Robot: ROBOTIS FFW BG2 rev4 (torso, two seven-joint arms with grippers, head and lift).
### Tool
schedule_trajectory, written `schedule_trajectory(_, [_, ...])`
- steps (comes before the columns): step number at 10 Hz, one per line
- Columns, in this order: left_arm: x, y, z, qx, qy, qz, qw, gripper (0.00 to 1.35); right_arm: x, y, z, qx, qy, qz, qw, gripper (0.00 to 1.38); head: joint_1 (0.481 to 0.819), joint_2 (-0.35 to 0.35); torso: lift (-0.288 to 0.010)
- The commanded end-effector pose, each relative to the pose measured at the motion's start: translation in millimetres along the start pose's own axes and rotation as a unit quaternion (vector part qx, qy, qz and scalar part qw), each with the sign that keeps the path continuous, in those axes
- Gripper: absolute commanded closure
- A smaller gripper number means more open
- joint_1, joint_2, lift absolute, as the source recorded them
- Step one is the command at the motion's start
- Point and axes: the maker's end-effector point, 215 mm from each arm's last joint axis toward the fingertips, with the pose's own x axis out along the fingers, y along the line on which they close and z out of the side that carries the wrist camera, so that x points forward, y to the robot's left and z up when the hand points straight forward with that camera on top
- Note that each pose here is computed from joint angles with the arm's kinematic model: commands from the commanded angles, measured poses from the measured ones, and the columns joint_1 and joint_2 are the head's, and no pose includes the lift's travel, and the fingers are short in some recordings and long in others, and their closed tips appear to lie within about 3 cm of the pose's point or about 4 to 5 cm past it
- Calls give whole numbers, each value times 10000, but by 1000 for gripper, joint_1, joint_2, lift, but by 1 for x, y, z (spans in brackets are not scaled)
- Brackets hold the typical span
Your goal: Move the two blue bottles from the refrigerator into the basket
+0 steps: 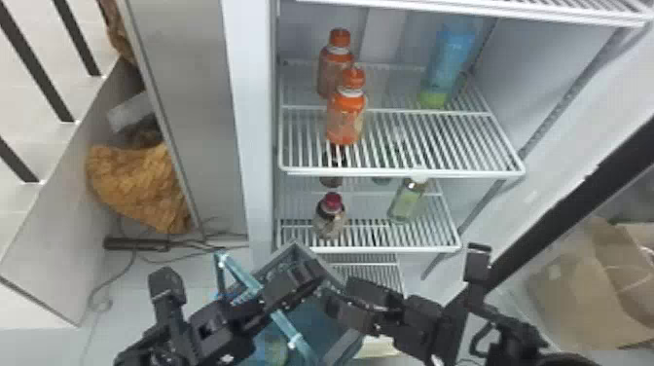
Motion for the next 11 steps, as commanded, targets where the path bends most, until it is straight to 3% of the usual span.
schedule_trajectory(1, [0, 0, -1, -5, 3, 3, 10000, 1202, -13, -2, 11, -168, -176, -131, 9996, 148, 695, -155, 0])
schedule_trajectory(6, [-2, 1, -1, -31, -31, -3, 10000, 1202, -66, -13, 90, -1102, -1044, -740, 9856, 150, 695, -263, 0])
schedule_trajectory(11, [-6, 2, -5, -109, -61, -10, 9999, 1202, -90, 4, 158, -1962, -1783, -1149, 9573, 140, 695, -308, 0])
